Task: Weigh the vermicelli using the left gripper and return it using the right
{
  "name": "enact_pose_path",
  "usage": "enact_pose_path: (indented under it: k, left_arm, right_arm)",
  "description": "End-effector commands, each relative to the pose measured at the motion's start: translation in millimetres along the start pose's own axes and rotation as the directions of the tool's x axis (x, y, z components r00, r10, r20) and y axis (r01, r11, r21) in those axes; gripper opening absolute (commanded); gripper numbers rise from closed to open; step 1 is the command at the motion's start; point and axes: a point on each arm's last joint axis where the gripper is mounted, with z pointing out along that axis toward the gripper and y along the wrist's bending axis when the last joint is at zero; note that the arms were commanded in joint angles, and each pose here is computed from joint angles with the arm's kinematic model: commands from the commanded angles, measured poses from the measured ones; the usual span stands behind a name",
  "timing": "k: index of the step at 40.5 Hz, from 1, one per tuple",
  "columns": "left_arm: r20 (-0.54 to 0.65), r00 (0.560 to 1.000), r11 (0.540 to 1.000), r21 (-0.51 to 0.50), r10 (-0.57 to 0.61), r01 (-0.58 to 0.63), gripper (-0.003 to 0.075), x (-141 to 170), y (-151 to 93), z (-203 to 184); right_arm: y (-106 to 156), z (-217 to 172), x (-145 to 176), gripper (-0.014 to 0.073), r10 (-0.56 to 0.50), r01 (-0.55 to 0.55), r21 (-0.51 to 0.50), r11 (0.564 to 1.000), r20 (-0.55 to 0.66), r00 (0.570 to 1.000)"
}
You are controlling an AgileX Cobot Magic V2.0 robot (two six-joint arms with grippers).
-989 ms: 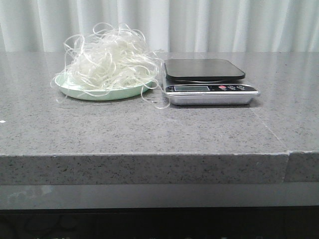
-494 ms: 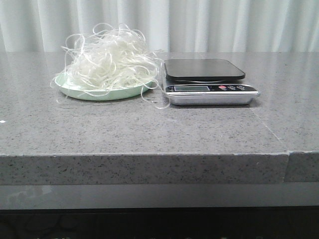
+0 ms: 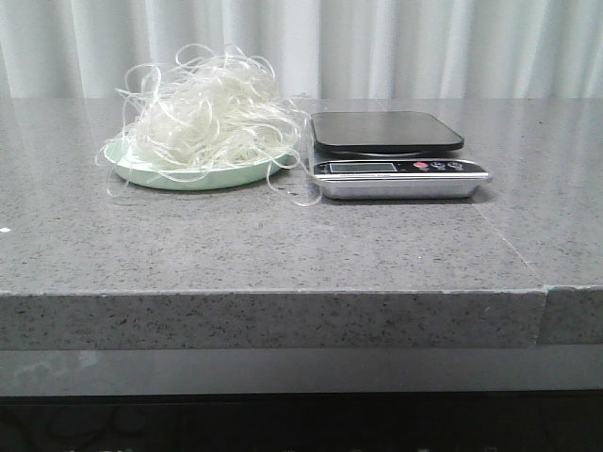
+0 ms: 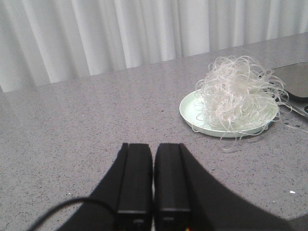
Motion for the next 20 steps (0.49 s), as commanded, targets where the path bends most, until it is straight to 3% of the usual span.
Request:
enact_pose_path:
  k: [1, 20]
  left_arm:
    - [0.09, 0.996, 1.0, -0.006, -0.016, 0.016, 0.0137, -14.0, 1.5, -2.0]
    - [0.084, 0.996, 1.0, -0.011, -0.012, 0.013, 0.0137, -10.6, 1.3, -1.8]
  right_arm:
    - [-0.4, -1.8, -16.7, 0.0151, 0.004, -0.004, 0.002, 1.0, 0.107, 0.994]
    - [-0.4, -1.8, -16.7, 0.0151, 0.004, -0.004, 0.002, 1.0, 0.107, 0.994]
